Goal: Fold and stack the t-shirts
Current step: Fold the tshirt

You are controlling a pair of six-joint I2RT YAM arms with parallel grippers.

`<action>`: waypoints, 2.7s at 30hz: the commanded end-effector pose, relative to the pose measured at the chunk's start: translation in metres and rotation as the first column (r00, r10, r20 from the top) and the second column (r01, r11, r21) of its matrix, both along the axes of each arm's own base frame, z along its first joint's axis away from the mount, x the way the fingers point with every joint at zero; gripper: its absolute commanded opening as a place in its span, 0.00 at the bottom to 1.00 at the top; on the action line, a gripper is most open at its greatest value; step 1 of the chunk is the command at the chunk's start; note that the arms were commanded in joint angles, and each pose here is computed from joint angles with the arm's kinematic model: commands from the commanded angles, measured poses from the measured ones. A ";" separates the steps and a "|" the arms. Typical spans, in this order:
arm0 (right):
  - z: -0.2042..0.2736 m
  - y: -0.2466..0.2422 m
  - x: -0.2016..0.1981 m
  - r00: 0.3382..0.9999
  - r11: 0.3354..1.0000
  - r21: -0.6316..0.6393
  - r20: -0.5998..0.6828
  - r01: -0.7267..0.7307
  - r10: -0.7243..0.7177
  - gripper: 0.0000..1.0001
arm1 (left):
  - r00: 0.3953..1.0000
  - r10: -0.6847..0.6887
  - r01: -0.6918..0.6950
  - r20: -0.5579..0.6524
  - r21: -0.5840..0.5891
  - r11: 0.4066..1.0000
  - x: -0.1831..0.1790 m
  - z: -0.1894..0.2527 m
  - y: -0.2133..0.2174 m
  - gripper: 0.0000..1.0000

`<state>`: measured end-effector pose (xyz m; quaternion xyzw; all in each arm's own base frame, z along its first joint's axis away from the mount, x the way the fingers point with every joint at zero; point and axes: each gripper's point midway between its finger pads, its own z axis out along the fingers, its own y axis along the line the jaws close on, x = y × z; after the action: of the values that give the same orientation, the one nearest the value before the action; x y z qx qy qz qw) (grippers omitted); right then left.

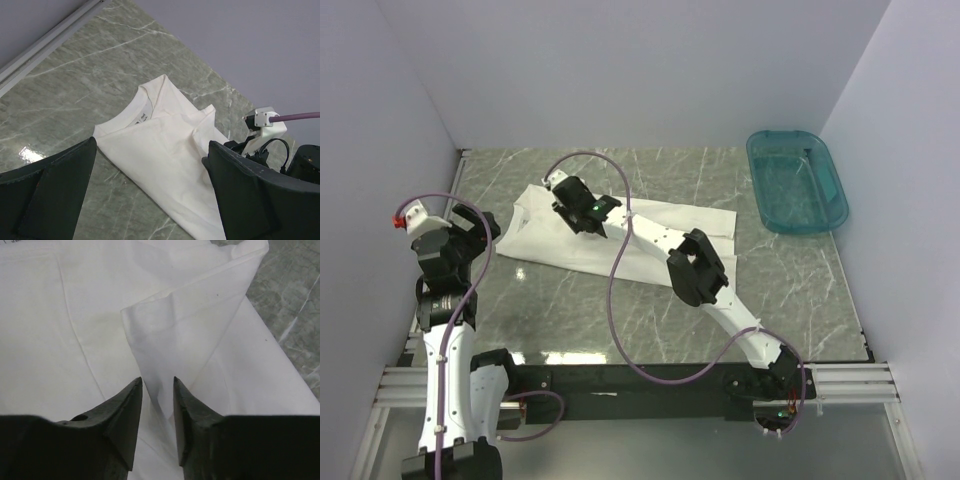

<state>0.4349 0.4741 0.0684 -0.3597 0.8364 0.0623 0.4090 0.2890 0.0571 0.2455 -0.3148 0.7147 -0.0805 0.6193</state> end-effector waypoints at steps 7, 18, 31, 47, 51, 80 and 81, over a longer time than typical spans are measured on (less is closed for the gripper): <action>0.025 0.007 0.015 0.997 0.998 0.057 0.073 0.023 -0.027 0.00 | 1.000 -0.022 0.022 0.016 0.014 1.000 0.002 0.004 -0.003 0.99; 0.059 -0.041 0.043 0.979 0.979 0.114 0.092 0.169 -0.180 0.00 | 1.000 -0.015 0.015 0.015 0.018 1.000 0.002 0.004 -0.001 0.99; 0.057 -0.106 0.065 0.946 0.939 0.141 0.045 0.313 -0.322 0.05 | 1.000 -0.005 0.005 0.009 0.023 1.000 0.001 0.003 0.000 1.00; 0.069 -0.123 0.050 0.957 0.940 0.181 -0.057 0.289 -0.284 0.45 | 1.000 -0.013 0.013 -0.006 0.017 1.000 0.004 -0.002 0.000 0.99; 0.086 -0.108 0.012 0.989 0.981 0.191 -0.136 -0.031 0.057 0.44 | 0.999 -0.014 0.013 -0.034 -0.022 1.000 0.007 -0.012 -0.002 0.99; 0.049 -0.296 -0.172 0.816 0.802 -0.155 -0.149 -0.578 0.559 0.46 | 0.955 0.023 -0.179 -0.295 -0.513 0.839 0.075 -0.194 0.016 0.49; 0.049 -0.300 -0.168 0.827 0.806 -0.185 -0.138 -0.563 0.546 0.46 | 0.952 0.029 -0.190 -0.306 -0.511 0.838 0.076 -0.197 0.018 0.48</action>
<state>0.2598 0.1803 0.1089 -0.6211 0.7215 0.1336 0.2754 0.3418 0.0572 0.0316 -0.5327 0.7391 -0.2023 0.3592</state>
